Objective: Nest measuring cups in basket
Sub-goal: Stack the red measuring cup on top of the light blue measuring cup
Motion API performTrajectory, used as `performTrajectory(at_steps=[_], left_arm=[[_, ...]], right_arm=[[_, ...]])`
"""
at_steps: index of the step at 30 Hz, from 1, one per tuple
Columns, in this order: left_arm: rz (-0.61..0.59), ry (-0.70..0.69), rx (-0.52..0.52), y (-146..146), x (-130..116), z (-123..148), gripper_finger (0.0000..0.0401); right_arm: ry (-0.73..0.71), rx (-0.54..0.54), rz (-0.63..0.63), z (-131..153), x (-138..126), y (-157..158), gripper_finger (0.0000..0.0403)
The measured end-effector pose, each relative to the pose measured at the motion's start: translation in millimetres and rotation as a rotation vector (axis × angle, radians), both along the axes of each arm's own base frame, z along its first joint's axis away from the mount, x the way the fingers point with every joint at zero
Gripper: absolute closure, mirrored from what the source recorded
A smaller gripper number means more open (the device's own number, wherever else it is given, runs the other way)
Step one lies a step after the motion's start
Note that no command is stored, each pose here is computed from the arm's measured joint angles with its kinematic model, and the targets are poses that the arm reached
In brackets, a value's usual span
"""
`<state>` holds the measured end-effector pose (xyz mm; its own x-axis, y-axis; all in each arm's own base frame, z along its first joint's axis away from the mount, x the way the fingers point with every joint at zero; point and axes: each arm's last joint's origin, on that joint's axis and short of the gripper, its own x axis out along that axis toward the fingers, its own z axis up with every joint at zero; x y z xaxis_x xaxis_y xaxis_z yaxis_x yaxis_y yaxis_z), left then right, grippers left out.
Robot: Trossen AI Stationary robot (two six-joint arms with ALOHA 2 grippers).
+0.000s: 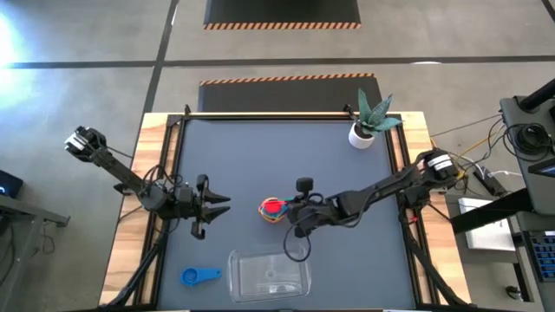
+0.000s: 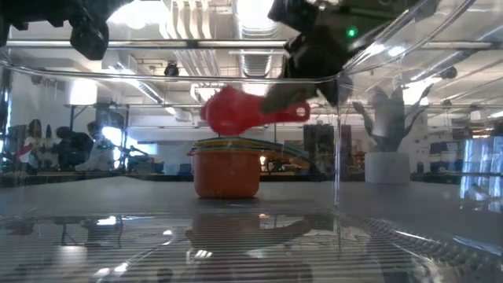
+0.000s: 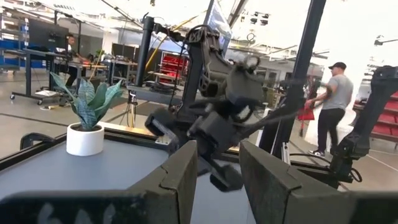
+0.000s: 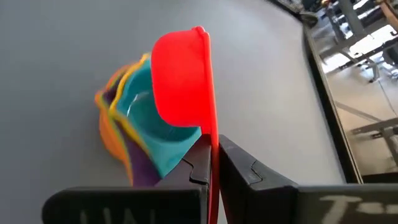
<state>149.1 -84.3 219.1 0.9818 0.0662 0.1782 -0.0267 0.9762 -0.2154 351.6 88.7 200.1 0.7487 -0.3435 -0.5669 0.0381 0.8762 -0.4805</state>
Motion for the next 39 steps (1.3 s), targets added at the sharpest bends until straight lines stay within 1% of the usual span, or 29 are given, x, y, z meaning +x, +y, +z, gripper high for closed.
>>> performTrajectory(at_steps=[3, 5, 11, 14, 17, 21, 27, 29, 32, 39], left_arm=[[0.016, 0.009, -0.002, 0.1, 0.4, -1.1, 0.0298], [0.022, 0.017, -0.003, -0.1, 1.2, -2.5, 0.0298], [0.023, 0.031, 0.005, -1.1, 2.7, -5.0, 0.0298], [0.023, 0.03, 0.004, -1.0, 2.7, -4.9, 0.0298], [0.023, 0.029, 0.003, -0.9, 2.6, -4.6, 0.0298], [0.024, 0.03, 0.004, -0.9, 2.7, -4.8, 0.0298], [0.025, 0.031, 0.004, -0.8, 2.7, -4.9, 0.0298], [0.025, 0.031, 0.005, -0.9, 2.7, -4.9, 0.0298], [0.025, 0.032, 0.005, -0.8, 2.7, -5.0, 0.0298], [0.025, 0.035, 0.007, -0.9, 2.8, -5.3, 0.0298]], right_arm=[[0.05, -0.034, 0.017, -12.2, 6.5, 2.1, 0.0394], [0.061, -0.052, 0.017, -15.0, 10.3, 2.8, 0.0394], [0.041, -0.112, -0.002, -7.7, 16.8, 3.1, 0.0394], [0.042, -0.172, -0.013, -4.0, 16.8, 1.9, 0.0394], [0.068, -0.212, 0.016, -5.1, 16.4, 3.0, 0.0394], [0.132, -0.271, 0.064, -14.2, 15.9, 6.7, 0.0394], [0.17, -0.288, 0.081, -21.0, 15.4, 8.4, 0.0391], [0.186, -0.294, 0.1, -22.1, 14.9, 8.6, 0.0383], [0.188, -0.292, 0.108, -22.3, 14.6, 9.7, 0.036], [0.162, -0.279, 0.123, -15.5, 10.3, 18.8, 0.0284]])
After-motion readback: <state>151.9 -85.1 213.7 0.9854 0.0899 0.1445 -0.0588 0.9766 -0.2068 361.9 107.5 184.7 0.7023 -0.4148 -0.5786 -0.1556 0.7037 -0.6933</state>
